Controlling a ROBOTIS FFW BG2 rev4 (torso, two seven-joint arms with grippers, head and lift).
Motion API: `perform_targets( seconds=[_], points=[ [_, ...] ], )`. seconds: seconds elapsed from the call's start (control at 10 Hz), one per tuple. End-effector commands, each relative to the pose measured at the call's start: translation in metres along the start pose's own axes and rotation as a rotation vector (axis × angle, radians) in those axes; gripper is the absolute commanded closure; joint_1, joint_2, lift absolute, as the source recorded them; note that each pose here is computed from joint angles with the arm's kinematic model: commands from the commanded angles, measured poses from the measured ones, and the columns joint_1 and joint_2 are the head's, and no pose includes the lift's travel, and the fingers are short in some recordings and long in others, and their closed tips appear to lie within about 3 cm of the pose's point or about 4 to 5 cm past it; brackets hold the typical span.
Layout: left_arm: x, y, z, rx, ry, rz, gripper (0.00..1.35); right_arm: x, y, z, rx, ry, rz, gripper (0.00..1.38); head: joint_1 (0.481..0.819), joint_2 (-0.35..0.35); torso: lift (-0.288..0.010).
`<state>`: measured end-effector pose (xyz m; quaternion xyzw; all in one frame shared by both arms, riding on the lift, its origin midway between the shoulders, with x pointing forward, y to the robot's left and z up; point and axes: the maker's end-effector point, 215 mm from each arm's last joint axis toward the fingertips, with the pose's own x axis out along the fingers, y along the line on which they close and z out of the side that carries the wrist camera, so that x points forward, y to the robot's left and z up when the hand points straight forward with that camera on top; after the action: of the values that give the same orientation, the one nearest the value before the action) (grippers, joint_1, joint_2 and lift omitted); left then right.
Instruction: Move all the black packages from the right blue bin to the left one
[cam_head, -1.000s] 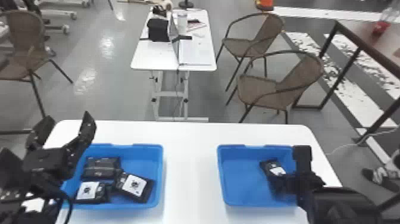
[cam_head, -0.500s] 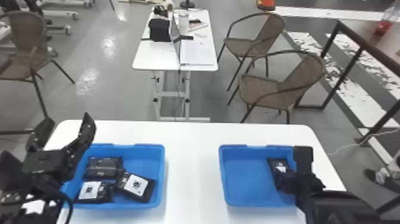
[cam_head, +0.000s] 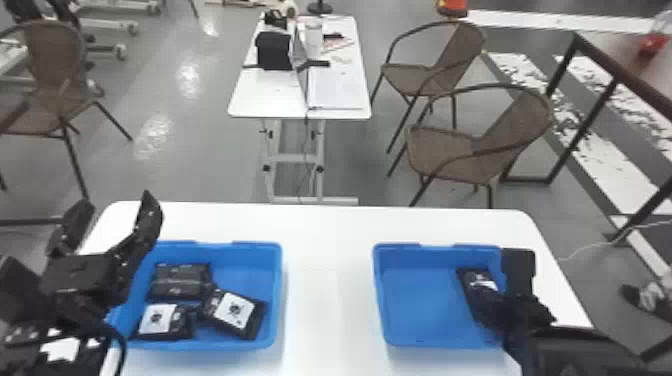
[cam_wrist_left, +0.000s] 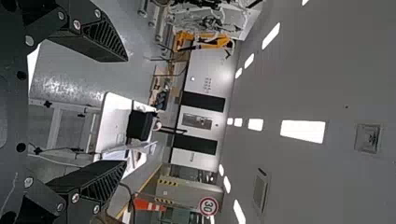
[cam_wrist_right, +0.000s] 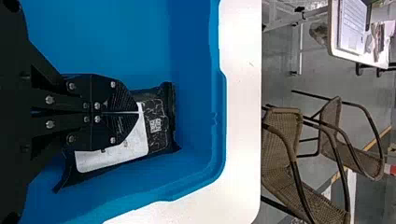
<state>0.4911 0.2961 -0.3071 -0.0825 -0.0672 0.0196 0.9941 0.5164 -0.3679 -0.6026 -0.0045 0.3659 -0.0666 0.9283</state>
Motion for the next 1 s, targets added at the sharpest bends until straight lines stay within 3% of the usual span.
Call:
perform_targets(
  seconds=[0.0,0.1,0.2,0.3,0.5,0.6,0.9],
  points=[
    [0.0,0.0,0.001,0.0,-0.004,0.001,0.27,0.0,0.004,0.002,0.026,-0.01,0.016,1.12,0.695,-0.079,0.0],
    [0.0,-0.001,0.001,0.001,-0.005,-0.001,0.27,-0.001,0.008,0.011,0.037,-0.035,0.052,0.84,0.695,-0.077,0.0],
    [0.001,-0.002,0.002,0.001,-0.006,-0.003,0.27,-0.005,0.013,0.025,0.009,-0.069,0.092,0.34,0.695,-0.073,0.0],
    [0.001,-0.003,0.002,0.001,-0.006,-0.003,0.27,-0.012,0.016,0.039,-0.003,-0.095,0.114,0.05,0.695,-0.066,0.0],
    [0.003,-0.004,0.003,-0.001,-0.008,-0.004,0.27,-0.028,0.014,0.045,0.041,-0.01,0.059,0.17,0.695,-0.061,0.0],
    [0.003,-0.004,0.003,-0.002,-0.009,-0.006,0.27,-0.032,0.014,0.055,0.032,-0.012,0.023,0.18,0.695,-0.067,0.0],
    [0.004,-0.008,0.002,-0.01,-0.007,-0.011,0.27,-0.012,0.011,0.025,0.055,0.058,0.009,0.18,0.695,-0.069,0.0]
  ],
)
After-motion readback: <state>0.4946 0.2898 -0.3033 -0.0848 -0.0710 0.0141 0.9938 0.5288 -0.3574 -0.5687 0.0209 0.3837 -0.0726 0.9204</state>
